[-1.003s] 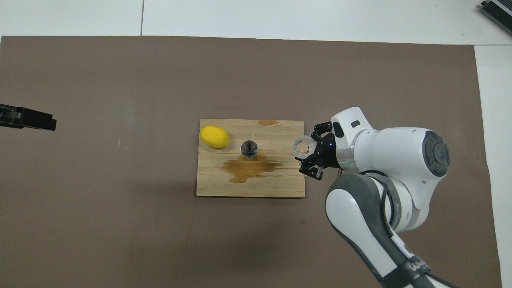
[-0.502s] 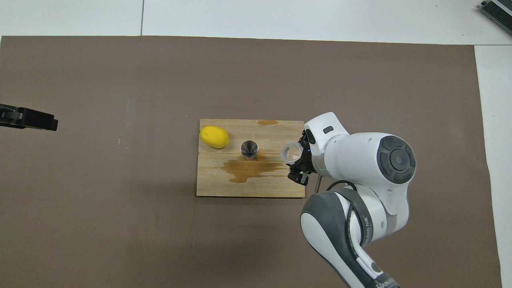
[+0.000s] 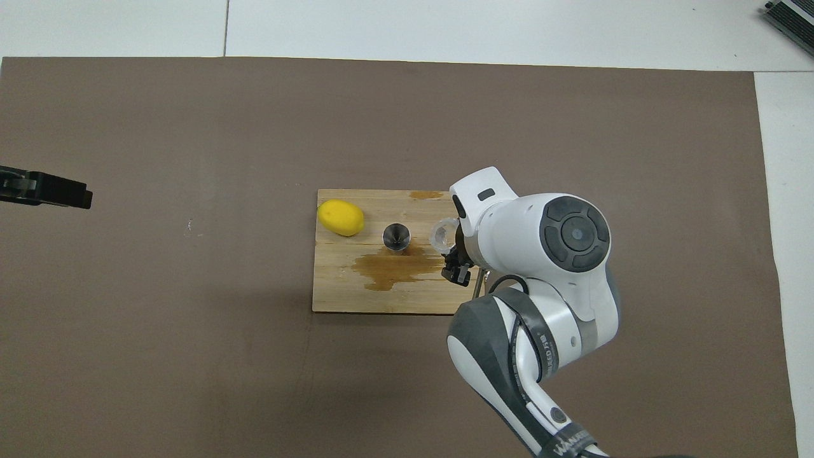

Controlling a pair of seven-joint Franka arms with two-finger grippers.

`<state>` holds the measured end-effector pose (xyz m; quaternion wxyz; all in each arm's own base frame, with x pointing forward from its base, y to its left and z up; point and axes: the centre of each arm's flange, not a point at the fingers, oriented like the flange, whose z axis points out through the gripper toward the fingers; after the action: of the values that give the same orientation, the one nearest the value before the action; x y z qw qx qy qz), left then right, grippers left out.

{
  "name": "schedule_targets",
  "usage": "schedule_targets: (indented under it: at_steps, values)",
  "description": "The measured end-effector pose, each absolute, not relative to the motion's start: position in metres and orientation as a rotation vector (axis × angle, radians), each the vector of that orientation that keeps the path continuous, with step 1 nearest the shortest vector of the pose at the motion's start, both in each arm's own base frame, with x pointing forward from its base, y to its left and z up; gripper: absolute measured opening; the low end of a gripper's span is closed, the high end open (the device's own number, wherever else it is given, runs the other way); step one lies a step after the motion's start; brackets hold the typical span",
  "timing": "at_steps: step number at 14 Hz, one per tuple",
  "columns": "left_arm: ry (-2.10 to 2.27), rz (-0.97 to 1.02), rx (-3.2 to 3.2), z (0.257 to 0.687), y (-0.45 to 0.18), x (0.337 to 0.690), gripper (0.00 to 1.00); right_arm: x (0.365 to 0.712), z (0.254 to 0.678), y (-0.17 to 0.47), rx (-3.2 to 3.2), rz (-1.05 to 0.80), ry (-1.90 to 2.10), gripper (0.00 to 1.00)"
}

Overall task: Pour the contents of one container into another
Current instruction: 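Tilt the glass cup with the right gripper over the metal cup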

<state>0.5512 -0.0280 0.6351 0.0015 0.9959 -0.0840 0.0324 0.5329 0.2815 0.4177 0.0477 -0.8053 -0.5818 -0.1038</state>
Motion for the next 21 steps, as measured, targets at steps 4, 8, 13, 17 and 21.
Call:
schedule_targets:
  at_steps: [4, 8, 13, 17, 21]
  values:
    - [-0.264, 0.101, 3.126, 0.635, -0.028, 0.551, 1.00, 0.541, 0.418, 0.290, -2.478, -0.288, -1.804, 0.55]
    - [-0.262, 0.101, 3.126, 0.635, -0.027, 0.551, 1.00, 0.542, 0.417, 0.303, -2.496, -0.259, -1.823, 0.55]
    - [-0.261, 0.101, 3.126, 0.635, -0.027, 0.551, 1.00, 0.543, 0.417, 0.323, -2.518, -0.228, -1.859, 0.55]
    - [-0.260, 0.101, 3.126, 0.635, -0.027, 0.551, 1.00, 0.539, 0.413, 0.334, -2.538, -0.213, -1.885, 0.55]
    - [-0.260, 0.101, 3.126, 0.635, -0.027, 0.551, 1.00, 0.545, 0.413, 0.338, -2.560, -0.198, -1.909, 0.55]
